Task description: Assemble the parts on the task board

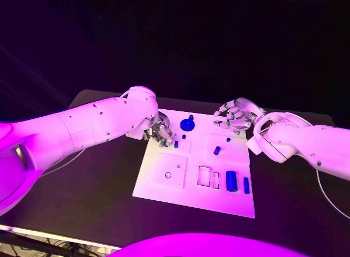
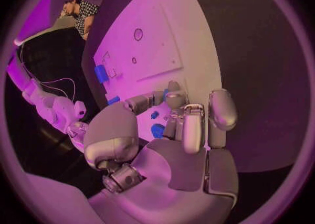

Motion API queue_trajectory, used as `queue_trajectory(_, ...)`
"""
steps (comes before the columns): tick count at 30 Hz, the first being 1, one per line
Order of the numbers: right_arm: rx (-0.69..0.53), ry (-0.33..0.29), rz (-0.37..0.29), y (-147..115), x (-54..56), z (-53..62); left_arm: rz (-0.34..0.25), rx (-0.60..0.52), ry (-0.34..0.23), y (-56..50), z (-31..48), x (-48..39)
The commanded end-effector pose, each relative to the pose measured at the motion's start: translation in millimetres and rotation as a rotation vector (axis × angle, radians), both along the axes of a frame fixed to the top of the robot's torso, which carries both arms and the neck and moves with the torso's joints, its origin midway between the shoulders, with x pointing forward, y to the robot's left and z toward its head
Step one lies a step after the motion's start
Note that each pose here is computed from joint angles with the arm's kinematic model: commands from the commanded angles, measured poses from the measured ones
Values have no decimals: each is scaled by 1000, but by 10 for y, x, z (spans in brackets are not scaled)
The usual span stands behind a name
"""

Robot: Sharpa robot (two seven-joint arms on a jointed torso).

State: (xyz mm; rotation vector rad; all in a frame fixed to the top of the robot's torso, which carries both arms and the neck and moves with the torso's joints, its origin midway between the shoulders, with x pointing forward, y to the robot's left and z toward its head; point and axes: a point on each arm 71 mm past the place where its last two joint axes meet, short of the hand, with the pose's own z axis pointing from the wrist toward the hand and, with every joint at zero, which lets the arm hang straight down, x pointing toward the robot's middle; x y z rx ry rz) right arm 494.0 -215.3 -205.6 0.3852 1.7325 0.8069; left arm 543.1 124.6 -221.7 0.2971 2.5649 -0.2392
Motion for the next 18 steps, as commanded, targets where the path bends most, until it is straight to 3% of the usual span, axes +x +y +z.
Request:
queue_trajectory(1, -5, 2, 16, 12, -5, -5, -14, 1, 16, -9, -5, -13)
queue_trajectory(18, -5, 2, 16, 18, -4, -4, 12, 1, -10, -5, -1, 24)
